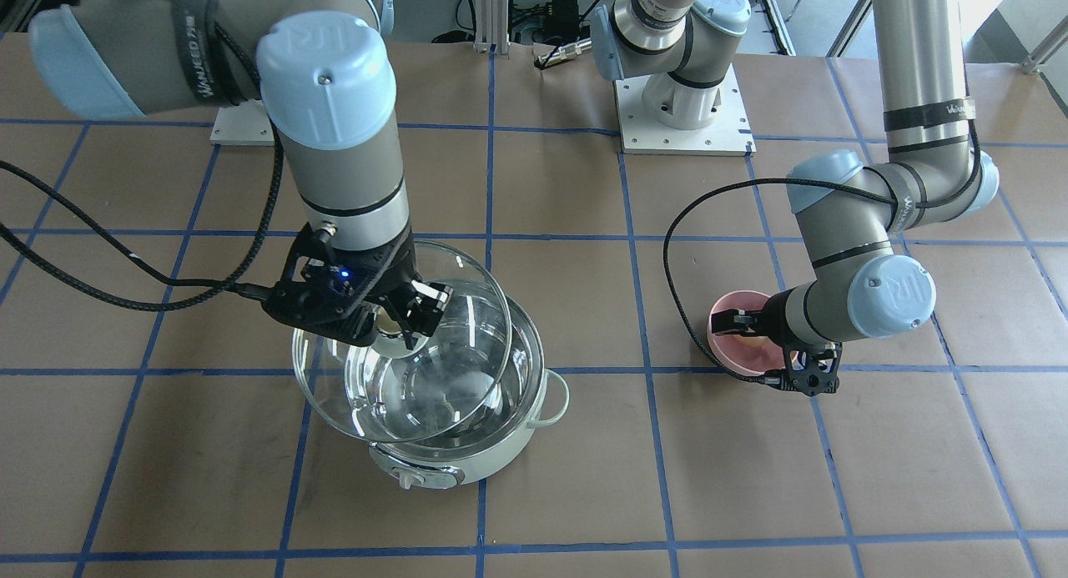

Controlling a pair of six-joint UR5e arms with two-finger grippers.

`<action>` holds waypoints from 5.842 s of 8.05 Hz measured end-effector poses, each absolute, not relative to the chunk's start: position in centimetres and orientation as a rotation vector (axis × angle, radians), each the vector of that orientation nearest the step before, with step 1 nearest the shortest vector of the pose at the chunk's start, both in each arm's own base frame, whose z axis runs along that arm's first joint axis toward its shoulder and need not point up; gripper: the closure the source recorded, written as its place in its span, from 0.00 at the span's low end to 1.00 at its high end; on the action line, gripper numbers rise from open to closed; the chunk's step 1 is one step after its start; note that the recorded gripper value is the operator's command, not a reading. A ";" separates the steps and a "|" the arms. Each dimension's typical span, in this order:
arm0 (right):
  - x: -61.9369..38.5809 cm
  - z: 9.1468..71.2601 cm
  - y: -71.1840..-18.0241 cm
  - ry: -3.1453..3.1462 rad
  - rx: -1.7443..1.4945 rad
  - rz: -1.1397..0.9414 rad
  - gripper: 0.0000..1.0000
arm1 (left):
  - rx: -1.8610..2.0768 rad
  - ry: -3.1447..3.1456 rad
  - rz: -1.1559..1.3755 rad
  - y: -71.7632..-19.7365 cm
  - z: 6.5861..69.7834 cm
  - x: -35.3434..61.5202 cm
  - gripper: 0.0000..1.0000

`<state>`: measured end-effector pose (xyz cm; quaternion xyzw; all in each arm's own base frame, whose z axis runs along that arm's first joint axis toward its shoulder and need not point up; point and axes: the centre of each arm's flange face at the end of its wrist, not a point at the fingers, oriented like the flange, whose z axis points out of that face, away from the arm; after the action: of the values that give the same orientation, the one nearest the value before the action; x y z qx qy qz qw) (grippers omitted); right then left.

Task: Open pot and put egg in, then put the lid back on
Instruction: 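Grasp the egg with the left gripper while the right gripper grasps the lid knob, then lift the egg with the left gripper while the right gripper lifts the lid aside, then carry the egg with the left gripper over the open pot and lower it inside, then open the left gripper to release the egg and raise it from the pot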

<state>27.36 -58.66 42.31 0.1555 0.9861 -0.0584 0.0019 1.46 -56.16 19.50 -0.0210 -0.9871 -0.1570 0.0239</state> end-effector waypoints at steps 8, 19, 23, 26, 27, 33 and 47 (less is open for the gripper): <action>-0.6 45.1 -61.0 3.149 -0.299 -0.006 1.00 | -0.071 -3.056 -0.544 -56.2 17.6 1.8 0.65; -6.5 42.9 -60.7 3.118 -0.442 0.042 1.00 | 0.037 -3.115 -0.096 -57.8 32.9 -7.8 1.00; -6.5 42.8 -60.7 3.117 -0.441 0.044 1.00 | 0.044 -3.002 0.182 -57.5 36.9 -26.6 1.00; -6.5 42.8 -60.7 3.117 -0.438 0.045 1.00 | 0.066 -2.953 0.230 -57.1 29.9 -36.6 1.00; -6.5 42.8 -60.7 3.117 -0.438 0.044 1.00 | 0.071 -2.946 0.225 -57.1 28.7 -37.7 1.00; -6.5 42.8 -60.7 3.117 -0.429 0.043 1.00 | 0.068 -2.979 0.143 -57.5 23.2 -39.0 0.97; -4.5 44.4 -60.3 3.150 -0.223 0.013 1.00 | 0.050 -2.962 0.172 -54.3 38.4 -36.5 0.00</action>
<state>-4.49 -60.34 44.36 -0.0707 0.9975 0.0042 -0.0080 -36.54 -54.32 38.39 0.0166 -0.9944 0.0576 0.0868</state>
